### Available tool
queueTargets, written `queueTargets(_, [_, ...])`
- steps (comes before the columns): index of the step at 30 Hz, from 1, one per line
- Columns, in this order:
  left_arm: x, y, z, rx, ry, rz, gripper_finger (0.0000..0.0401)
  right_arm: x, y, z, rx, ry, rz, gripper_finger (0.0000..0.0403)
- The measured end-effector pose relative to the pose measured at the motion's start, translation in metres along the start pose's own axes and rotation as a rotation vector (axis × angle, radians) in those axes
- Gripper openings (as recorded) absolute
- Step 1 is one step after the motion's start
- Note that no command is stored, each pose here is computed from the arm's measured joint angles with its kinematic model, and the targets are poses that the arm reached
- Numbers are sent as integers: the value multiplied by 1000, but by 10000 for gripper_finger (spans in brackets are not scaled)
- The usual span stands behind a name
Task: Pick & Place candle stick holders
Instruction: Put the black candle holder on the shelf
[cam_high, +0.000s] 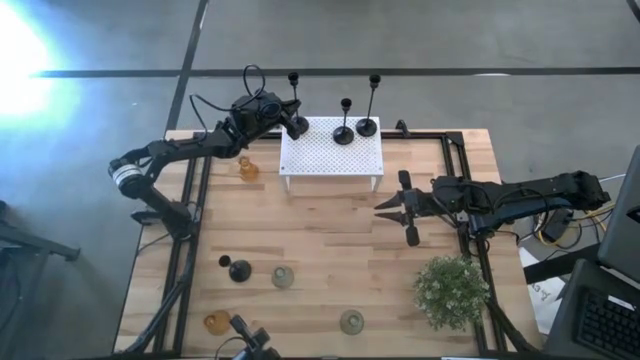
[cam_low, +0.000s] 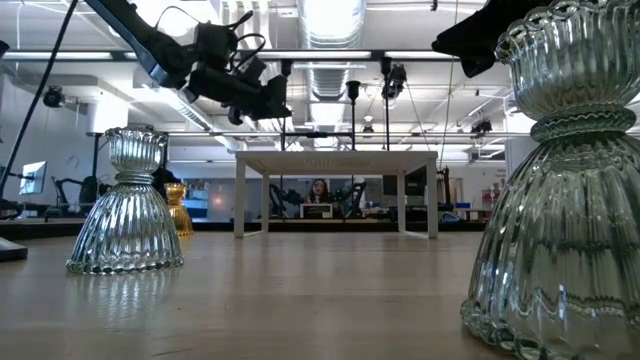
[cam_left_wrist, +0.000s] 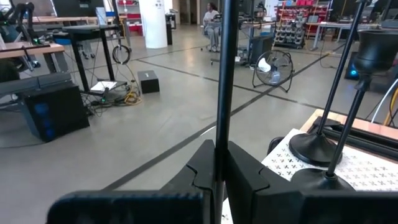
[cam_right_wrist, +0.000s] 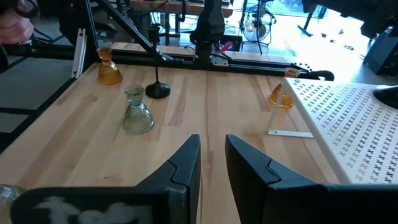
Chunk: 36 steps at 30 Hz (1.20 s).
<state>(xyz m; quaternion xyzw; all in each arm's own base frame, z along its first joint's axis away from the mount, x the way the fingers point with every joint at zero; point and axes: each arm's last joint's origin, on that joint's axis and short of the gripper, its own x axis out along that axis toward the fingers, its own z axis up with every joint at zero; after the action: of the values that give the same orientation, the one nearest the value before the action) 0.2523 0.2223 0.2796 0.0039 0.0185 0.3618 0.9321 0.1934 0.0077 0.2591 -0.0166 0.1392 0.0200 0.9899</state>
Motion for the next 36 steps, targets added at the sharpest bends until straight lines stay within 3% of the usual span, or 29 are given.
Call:
queueTargets(31, [-1,-1,-2,-61,26,-29,20,0,0,0,-2,0,0,68])
queueTargets(36, [0,-1,-9,-93,71,-35,77,0,0,0,-2,-1,1,68])
